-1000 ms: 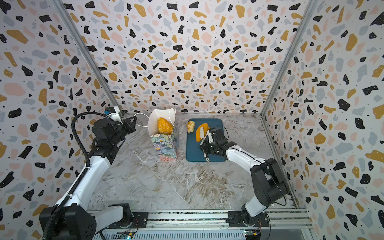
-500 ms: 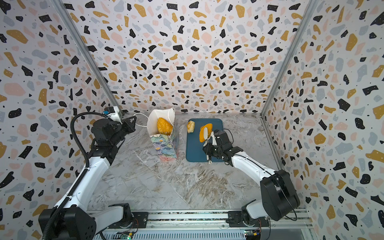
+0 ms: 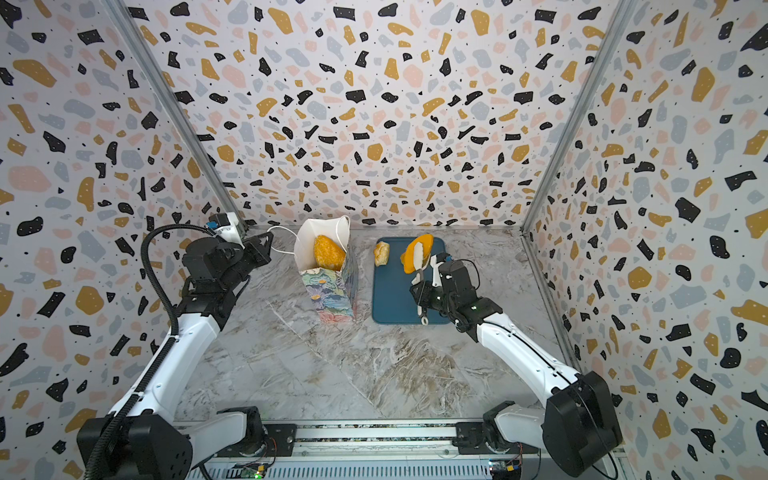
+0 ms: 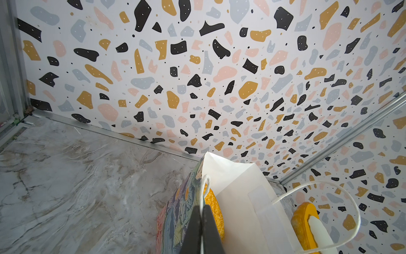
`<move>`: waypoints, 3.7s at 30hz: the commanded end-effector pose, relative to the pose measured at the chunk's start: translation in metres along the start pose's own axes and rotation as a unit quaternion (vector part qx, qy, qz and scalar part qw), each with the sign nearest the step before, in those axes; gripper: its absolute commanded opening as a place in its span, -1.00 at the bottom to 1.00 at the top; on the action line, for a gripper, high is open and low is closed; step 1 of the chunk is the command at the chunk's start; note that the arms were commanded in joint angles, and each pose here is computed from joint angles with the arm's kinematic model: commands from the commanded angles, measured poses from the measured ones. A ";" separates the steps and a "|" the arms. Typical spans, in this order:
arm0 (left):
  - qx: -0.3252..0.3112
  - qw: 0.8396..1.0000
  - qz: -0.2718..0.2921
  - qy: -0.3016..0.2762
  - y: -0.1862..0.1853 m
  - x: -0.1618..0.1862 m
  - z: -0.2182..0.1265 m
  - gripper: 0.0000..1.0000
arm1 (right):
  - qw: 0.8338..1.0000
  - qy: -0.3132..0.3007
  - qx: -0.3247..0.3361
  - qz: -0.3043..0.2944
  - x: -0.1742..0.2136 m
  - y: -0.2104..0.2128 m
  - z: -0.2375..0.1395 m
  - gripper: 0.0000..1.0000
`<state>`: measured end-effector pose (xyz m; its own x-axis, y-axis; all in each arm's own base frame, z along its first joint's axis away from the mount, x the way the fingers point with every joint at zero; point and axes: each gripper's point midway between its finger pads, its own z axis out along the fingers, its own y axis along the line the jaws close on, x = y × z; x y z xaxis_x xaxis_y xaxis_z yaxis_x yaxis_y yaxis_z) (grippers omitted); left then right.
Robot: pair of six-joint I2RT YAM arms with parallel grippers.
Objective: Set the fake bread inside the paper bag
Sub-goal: 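Lift the flat orange bread with the tongs and carry it toward the bag, then lower the flat orange bread into the bag held by the left gripper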
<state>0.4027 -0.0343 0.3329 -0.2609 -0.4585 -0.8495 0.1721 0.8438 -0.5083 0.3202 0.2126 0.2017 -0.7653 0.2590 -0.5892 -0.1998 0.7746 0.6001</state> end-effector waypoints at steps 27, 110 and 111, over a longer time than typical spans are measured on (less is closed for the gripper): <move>0.025 1.000 0.003 -0.008 -0.007 0.001 0.003 -1.00 | 0.991 -0.073 -0.089 -0.068 -0.043 0.084 -0.049 -0.47; 0.033 0.999 0.002 -0.009 -0.011 -0.001 0.001 -1.00 | 0.957 0.004 -0.023 -0.288 -0.011 0.241 0.003 -0.41; 0.033 0.999 0.002 -0.009 -0.012 -0.001 0.001 -1.00 | 0.957 0.006 -0.020 -0.289 -0.011 0.240 0.004 -0.41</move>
<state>0.4041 -0.0415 0.3297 -0.2796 -0.4672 -0.8387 0.2055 0.8242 -0.5276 0.2822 0.4045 0.3181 -0.5709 -0.2485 -0.7825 -0.6164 0.7593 0.2086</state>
